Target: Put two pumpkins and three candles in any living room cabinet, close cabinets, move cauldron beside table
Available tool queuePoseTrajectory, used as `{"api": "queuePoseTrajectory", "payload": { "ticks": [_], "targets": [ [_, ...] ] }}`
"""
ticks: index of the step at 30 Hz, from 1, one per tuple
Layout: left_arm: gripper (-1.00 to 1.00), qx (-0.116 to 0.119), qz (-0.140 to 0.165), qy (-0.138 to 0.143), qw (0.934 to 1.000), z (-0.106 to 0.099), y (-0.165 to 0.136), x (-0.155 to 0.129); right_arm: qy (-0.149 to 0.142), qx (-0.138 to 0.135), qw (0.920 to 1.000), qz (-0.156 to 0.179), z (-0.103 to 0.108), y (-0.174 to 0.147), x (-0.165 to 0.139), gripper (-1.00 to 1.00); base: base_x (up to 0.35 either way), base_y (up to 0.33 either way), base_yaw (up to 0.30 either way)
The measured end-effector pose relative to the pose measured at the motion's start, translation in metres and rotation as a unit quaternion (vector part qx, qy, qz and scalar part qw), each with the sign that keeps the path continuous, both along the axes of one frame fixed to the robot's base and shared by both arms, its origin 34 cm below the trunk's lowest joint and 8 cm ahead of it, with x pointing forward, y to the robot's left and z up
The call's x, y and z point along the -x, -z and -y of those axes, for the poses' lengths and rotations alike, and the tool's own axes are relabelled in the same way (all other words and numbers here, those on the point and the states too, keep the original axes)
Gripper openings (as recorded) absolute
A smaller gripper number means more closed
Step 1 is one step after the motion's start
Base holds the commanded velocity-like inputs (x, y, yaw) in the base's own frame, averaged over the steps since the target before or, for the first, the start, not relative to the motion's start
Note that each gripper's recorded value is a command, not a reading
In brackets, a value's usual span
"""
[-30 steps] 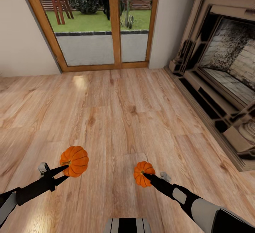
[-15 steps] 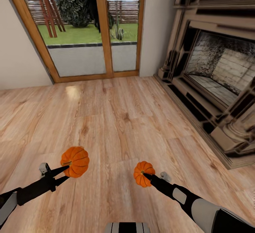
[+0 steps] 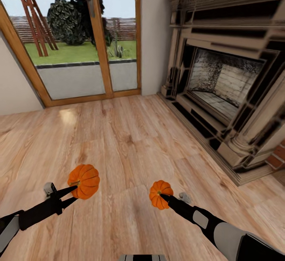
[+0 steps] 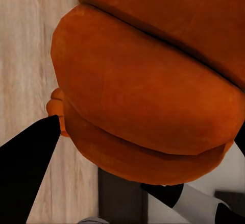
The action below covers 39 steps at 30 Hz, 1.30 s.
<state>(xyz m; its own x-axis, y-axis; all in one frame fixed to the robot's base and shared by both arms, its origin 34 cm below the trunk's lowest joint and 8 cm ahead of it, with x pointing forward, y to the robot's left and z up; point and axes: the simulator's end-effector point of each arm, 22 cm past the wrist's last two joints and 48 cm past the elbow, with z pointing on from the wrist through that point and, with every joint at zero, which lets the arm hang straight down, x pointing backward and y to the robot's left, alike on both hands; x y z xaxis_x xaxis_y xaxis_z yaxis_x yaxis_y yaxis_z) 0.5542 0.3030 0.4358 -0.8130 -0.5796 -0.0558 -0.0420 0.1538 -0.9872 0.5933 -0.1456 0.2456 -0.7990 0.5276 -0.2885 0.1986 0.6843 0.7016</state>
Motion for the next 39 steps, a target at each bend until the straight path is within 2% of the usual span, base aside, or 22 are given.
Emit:
{"api": "queuePoseTrajectory", "payload": {
  "ticks": [7,14,23,39],
  "targets": [
    [-1.0,0.005,0.015,-0.002,0.9999,-0.001,-0.015,-0.002,0.002,0.003,0.9999,0.016,0.001,-0.013,-0.007,-1.0,0.0,0.0,-0.235],
    [-1.0,0.003,0.019,-0.001,0.9998,0.0,-0.017,-0.003,0.003,0.003,0.9998,0.019,0.002,-0.016,-0.009,-1.0,-0.01,0.005,-0.235],
    [-1.0,0.003,0.023,-0.001,0.9997,0.0,-0.021,-0.003,0.0,0.004,0.9997,0.023,0.001,-0.02,-0.011,-1.0,-0.165,0.125,-0.241],
    [-1.0,0.001,0.032,0.0,0.9995,0.0,-0.029,-0.004,0.003,0.004,0.9995,0.031,0.002,-0.029,-0.015,-1.0,-0.005,0.004,-0.242]
  ]
}}
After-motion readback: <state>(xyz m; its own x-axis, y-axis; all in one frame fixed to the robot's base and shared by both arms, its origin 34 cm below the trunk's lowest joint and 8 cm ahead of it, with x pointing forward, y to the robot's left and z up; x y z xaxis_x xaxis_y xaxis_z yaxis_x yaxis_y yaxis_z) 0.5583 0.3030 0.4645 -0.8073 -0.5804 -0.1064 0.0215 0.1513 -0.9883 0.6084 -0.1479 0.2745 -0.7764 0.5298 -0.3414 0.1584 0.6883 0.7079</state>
